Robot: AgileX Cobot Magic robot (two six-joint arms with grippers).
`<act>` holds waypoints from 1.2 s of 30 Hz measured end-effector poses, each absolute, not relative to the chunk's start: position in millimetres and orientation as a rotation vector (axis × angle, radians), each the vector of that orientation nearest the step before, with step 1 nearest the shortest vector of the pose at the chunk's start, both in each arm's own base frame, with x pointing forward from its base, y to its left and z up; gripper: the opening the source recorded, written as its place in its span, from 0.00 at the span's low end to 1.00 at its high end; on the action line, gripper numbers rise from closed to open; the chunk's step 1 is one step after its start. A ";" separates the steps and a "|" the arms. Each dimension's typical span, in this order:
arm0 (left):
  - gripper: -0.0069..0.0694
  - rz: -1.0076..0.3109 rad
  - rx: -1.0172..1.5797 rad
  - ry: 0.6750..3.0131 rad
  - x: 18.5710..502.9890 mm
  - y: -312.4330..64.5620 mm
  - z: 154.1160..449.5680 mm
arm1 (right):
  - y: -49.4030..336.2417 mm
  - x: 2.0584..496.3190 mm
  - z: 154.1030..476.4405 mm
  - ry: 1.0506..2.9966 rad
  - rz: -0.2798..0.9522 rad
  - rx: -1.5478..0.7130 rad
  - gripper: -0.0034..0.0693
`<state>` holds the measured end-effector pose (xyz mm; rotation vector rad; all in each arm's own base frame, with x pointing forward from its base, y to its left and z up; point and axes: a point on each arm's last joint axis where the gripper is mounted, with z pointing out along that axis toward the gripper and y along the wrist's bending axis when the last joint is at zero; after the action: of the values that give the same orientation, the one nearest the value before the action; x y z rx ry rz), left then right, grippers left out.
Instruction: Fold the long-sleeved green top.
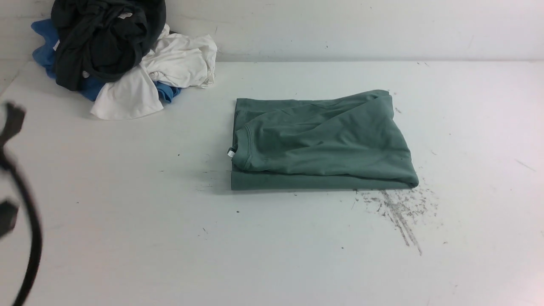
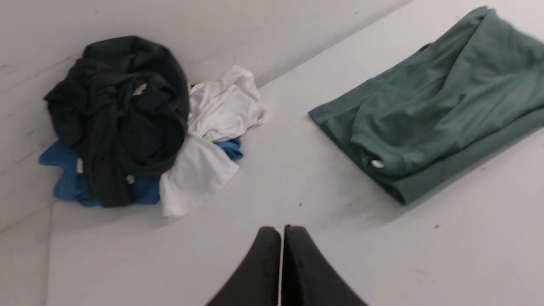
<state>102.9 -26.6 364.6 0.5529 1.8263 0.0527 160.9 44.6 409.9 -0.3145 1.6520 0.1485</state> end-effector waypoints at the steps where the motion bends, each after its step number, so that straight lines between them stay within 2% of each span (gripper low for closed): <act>1: 0.08 0.089 0.548 1.772 85.0 -20.4 351.4 | 40.2 145.4 394.4 1.601 0.173 -0.275 0.03; 6: 0.08 0.139 0.491 1.559 44.8 -8.5 299.8 | 22.0 94.9 338.2 1.360 0.185 -0.157 0.03; 12: 0.08 0.123 0.449 1.479 35.7 -6.6 271.2 | 15.3 76.0 298.7 1.269 0.148 -0.151 0.03; 20: 0.08 0.091 0.434 1.484 38.4 -8.1 264.7 | 16.5 78.5 275.4 1.344 0.142 -0.172 0.03; 25: 0.08 0.082 0.429 1.485 38.2 -8.3 264.7 | 20.8 79.5 257.9 1.457 0.175 -0.222 0.03; 36: 0.08 0.079 0.428 1.485 38.2 -8.4 264.7 | 23.5 79.0 241.3 1.626 0.187 -0.273 0.03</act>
<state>38.2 -8.4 264.7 0.4278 1.4851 0.0795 79.0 23.5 241.3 -0.2729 1.6264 0.1872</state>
